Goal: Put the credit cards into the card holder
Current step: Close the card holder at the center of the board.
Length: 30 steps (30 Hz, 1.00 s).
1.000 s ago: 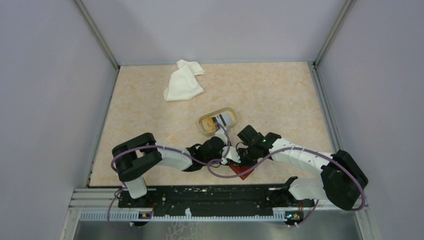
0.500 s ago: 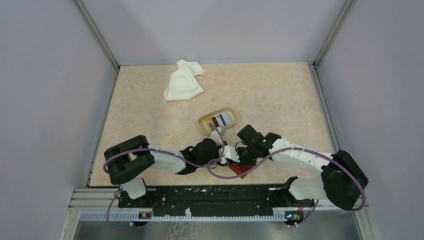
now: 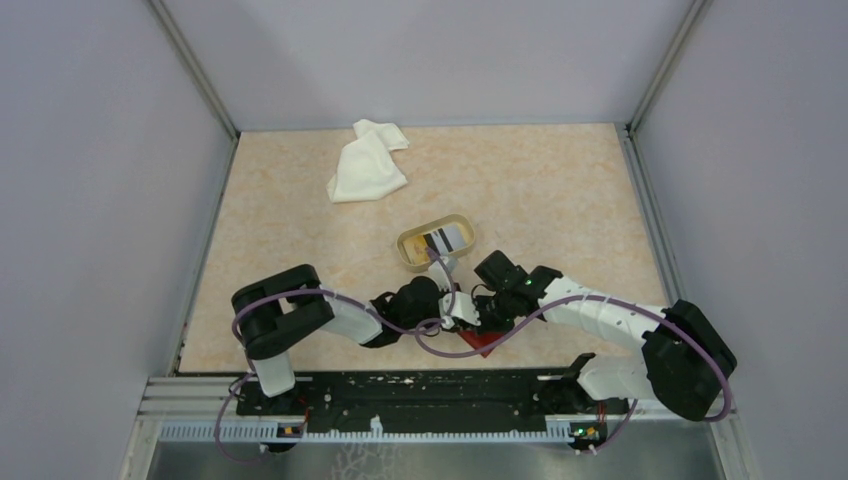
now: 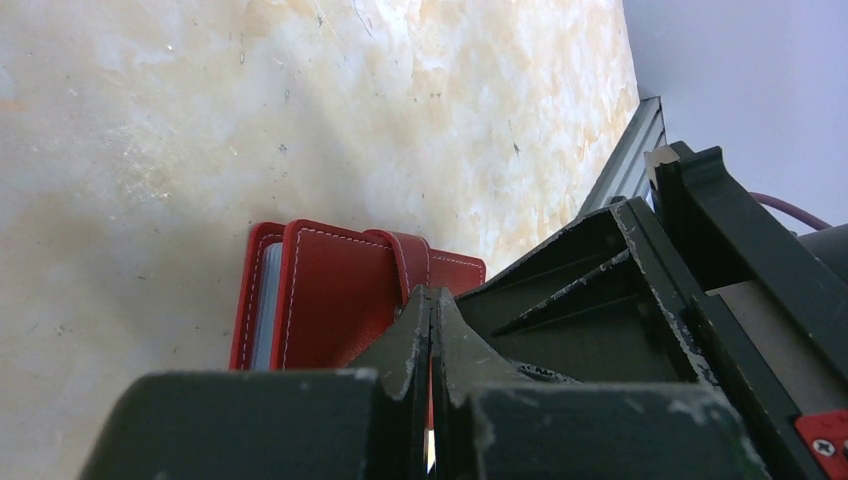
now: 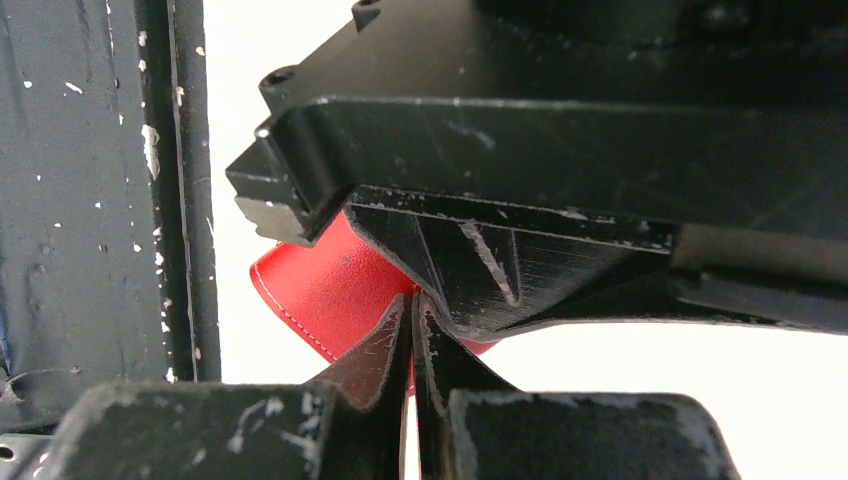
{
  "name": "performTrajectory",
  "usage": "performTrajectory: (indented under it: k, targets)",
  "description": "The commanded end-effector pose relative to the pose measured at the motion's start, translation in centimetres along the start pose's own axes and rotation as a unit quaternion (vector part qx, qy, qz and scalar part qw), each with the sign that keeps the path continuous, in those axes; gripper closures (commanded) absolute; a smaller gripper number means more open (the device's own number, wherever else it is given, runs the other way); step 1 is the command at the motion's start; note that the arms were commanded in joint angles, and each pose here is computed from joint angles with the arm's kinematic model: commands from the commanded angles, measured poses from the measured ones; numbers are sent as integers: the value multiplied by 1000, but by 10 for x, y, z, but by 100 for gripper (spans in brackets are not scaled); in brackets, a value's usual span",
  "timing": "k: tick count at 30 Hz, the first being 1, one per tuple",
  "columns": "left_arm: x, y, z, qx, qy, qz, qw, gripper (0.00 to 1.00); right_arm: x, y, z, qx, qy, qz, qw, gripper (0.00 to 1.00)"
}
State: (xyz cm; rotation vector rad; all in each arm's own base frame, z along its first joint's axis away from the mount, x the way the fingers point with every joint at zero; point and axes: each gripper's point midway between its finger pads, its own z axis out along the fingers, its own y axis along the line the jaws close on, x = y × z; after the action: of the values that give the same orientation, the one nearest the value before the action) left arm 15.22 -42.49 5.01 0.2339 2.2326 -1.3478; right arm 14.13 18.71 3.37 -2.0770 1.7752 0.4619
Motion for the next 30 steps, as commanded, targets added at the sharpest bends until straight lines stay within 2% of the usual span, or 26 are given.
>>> performTrajectory:
  k: [1,14,30]
  targets:
    - [19,11,-4,-26,40,-6,999,100,-5,-6,0,16,-5,-9,1000,100]
    - [58,69,-24,-108,79,-36,990,100,-3,-10,1,21,2,0,1000,100]
    - [75,85,-22,-135,108,-31,984,100,-5,-10,-1,15,-5,12,1000,100]
